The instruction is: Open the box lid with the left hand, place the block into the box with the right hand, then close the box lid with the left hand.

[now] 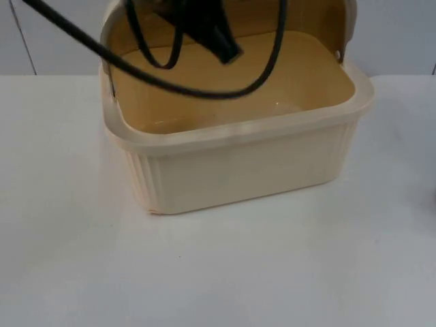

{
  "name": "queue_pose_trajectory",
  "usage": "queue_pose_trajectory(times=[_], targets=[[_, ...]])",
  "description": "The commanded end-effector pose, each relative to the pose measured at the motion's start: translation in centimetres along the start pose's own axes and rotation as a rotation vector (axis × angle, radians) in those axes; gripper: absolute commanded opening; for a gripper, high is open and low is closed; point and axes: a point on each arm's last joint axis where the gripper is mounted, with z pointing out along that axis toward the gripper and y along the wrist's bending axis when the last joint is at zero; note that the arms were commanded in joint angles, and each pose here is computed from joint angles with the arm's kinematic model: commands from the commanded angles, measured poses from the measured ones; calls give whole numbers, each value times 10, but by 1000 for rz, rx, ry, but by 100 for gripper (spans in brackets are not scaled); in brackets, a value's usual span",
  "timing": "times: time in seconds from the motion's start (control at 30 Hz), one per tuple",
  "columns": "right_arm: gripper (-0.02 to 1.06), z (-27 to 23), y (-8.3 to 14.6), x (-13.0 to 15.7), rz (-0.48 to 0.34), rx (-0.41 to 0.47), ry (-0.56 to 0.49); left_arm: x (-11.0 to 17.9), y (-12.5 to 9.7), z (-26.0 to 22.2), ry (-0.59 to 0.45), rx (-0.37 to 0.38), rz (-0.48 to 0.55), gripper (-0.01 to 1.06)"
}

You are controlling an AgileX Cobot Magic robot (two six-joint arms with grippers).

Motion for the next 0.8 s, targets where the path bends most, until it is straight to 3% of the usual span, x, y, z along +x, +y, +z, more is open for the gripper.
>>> queue_pose_trajectory(times=[0.0, 0.03, 0.07, 0.17, 0.4, 0.63, 0.7, 0.77], targets=[[105, -2, 0, -2, 7, -1, -2, -9, 4, -17, -5, 25, -204, 0], [105, -2, 0, -1, 7, 0, 2, -12, 4, -24, 2, 43, -306, 0], [105, -2, 0, -1, 7, 0, 2, -12, 4, -24, 2, 43, -306, 0], [105, -2, -1, -1, 7, 2, 6, -13, 10, -43, 38, 78, -514, 0], [105, -2, -1, 0, 7, 3, 10, 1, 19, -90, 149, 108, -512, 0], [105, -2, -1, 0, 7, 3, 10, 21, 28, -147, 19, 120, -489, 0], [105, -2, -1, 0, 7, 3, 10, 32, 37, -161, -25, 79, -508, 0], [105, -2, -1, 0, 7, 3, 10, 44, 55, -171, -49, 1, -598, 0]])
